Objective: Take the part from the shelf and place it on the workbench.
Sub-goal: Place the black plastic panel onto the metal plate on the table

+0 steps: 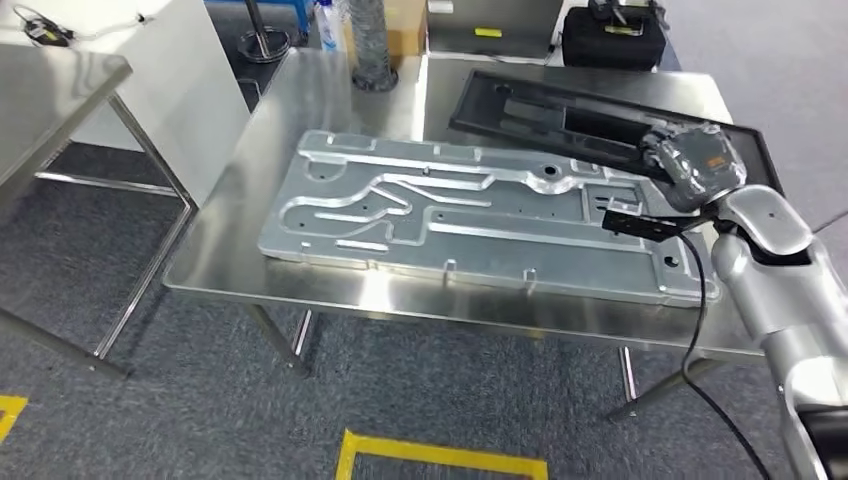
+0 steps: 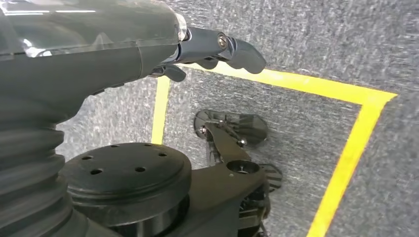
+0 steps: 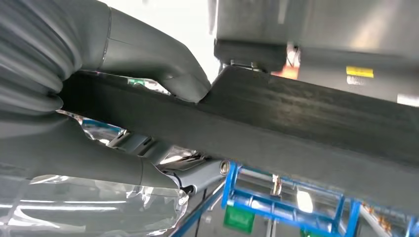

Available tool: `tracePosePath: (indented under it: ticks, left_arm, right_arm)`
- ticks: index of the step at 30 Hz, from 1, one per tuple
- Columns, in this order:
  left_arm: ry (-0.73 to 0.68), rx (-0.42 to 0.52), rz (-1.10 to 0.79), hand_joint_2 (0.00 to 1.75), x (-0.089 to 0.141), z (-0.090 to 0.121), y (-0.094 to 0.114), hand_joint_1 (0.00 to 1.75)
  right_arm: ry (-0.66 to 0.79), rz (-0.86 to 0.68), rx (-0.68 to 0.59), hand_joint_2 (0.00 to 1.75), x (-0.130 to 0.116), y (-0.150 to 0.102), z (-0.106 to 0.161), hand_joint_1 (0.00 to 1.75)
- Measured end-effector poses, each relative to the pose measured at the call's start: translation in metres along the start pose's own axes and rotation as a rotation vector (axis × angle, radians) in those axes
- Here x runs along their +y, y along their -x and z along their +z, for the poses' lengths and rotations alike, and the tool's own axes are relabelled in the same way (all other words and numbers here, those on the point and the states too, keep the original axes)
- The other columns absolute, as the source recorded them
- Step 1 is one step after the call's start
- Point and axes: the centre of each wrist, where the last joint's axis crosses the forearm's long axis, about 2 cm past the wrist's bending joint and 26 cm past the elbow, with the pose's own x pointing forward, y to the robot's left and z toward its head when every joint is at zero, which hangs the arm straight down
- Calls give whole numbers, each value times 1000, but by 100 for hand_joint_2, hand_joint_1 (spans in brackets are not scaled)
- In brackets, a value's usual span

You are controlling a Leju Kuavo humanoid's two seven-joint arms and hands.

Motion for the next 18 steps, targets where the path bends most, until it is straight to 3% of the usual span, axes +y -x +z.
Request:
tracePosePath:
  ticks: [5,9,13,18]
  left_arm:
    - [0,-4,0,175,0,0,-1,0]
    - [-2,-5,-11,175,0,0,0,0]
    - [-6,-6,-17,0,0,0,-1,0]
    - [-1,9,8,0,0,0,0,0]
  right_arm:
    - [8,-1,-3,175,-3,-1,-4,175]
    - [7,-7,-3,0,-2,-2,-6,0]
    - [14,-17,-4,0,-2,-3,-8,0]
    - [20,-21,-11,0,-4,-4,-12,0]
